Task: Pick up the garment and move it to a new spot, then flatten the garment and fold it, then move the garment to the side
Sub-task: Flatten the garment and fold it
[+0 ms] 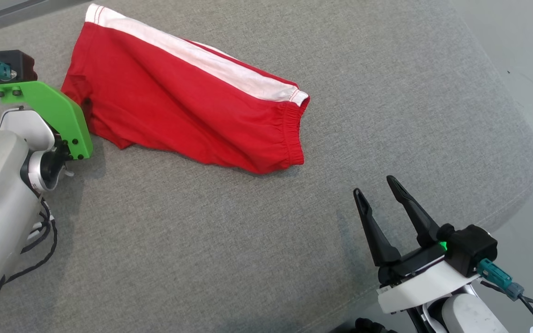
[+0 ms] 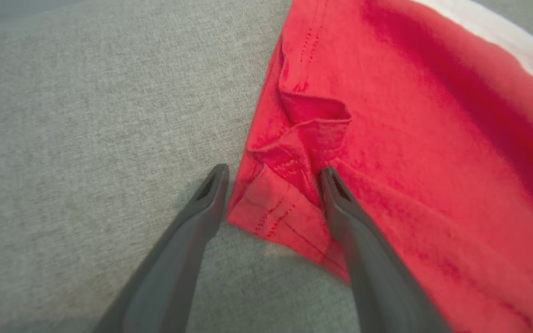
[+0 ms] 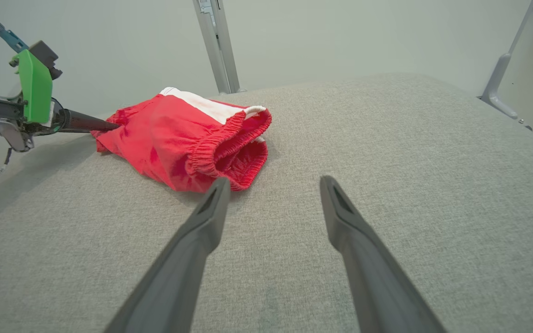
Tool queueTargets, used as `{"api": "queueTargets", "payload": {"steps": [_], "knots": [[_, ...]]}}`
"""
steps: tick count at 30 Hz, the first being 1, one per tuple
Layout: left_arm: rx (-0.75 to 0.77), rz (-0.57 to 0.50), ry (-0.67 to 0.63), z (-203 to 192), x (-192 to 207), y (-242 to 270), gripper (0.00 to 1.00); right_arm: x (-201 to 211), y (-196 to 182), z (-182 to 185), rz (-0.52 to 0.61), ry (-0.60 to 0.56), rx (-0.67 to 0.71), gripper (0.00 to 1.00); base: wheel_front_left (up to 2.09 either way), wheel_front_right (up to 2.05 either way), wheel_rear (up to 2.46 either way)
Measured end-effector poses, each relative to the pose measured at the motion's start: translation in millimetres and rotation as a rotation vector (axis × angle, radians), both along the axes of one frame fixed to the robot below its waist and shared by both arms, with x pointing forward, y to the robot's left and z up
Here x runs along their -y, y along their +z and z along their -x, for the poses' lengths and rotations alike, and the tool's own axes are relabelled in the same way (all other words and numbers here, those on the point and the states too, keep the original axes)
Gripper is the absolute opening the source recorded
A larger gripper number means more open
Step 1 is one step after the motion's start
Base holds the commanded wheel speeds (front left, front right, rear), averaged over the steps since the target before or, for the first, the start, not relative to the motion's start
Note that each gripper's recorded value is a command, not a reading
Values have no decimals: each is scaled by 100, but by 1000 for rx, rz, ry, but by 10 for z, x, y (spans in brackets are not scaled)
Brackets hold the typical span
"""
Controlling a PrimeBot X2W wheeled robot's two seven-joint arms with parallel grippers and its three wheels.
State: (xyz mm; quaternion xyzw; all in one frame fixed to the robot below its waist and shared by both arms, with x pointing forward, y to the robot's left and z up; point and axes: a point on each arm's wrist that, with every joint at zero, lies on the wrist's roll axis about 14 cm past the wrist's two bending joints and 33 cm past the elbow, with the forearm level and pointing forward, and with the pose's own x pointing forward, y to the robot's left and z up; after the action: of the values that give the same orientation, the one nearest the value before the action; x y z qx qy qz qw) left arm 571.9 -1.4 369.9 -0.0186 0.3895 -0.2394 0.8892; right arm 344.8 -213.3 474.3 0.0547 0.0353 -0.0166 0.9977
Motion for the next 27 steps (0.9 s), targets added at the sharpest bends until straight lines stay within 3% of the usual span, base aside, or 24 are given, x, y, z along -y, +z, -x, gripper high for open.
{"api": "queueTargets", "payload": {"steps": [2, 3, 4, 5, 10, 16, 27], "knots": [[-21, -13, -5, 13, -10, -41, 100, 12, -1, 0, 0, -6, -1, 100, 0, 0, 0], [-22, -11, -5, 7, -10, -39, 45, 18, 2, -3, 0, -9, 1, 100, 0, 0, 0], [-26, -5, 0, 8, -12, -39, 5, 24, 4, -6, 0, -11, 2, 100, 0, 0, 0], [-34, -1, -1, 17, -14, -40, 0, 32, 6, -10, 0, -13, 3, 100, 0, 0, 0], [-46, 45, 10, 88, -18, -19, 0, 6, 11, -38, -10, -8, 10, 100, 0, 0, 0], [-47, 198, 116, 296, -56, 66, 0, 11, -8, 21, 17, 8, 3, 100, 0, 0, 0], [60, 315, 291, 973, -383, 186, 0, -154, 10, 19, 55, 99, 20, 100, 0, 0, 0]]}}
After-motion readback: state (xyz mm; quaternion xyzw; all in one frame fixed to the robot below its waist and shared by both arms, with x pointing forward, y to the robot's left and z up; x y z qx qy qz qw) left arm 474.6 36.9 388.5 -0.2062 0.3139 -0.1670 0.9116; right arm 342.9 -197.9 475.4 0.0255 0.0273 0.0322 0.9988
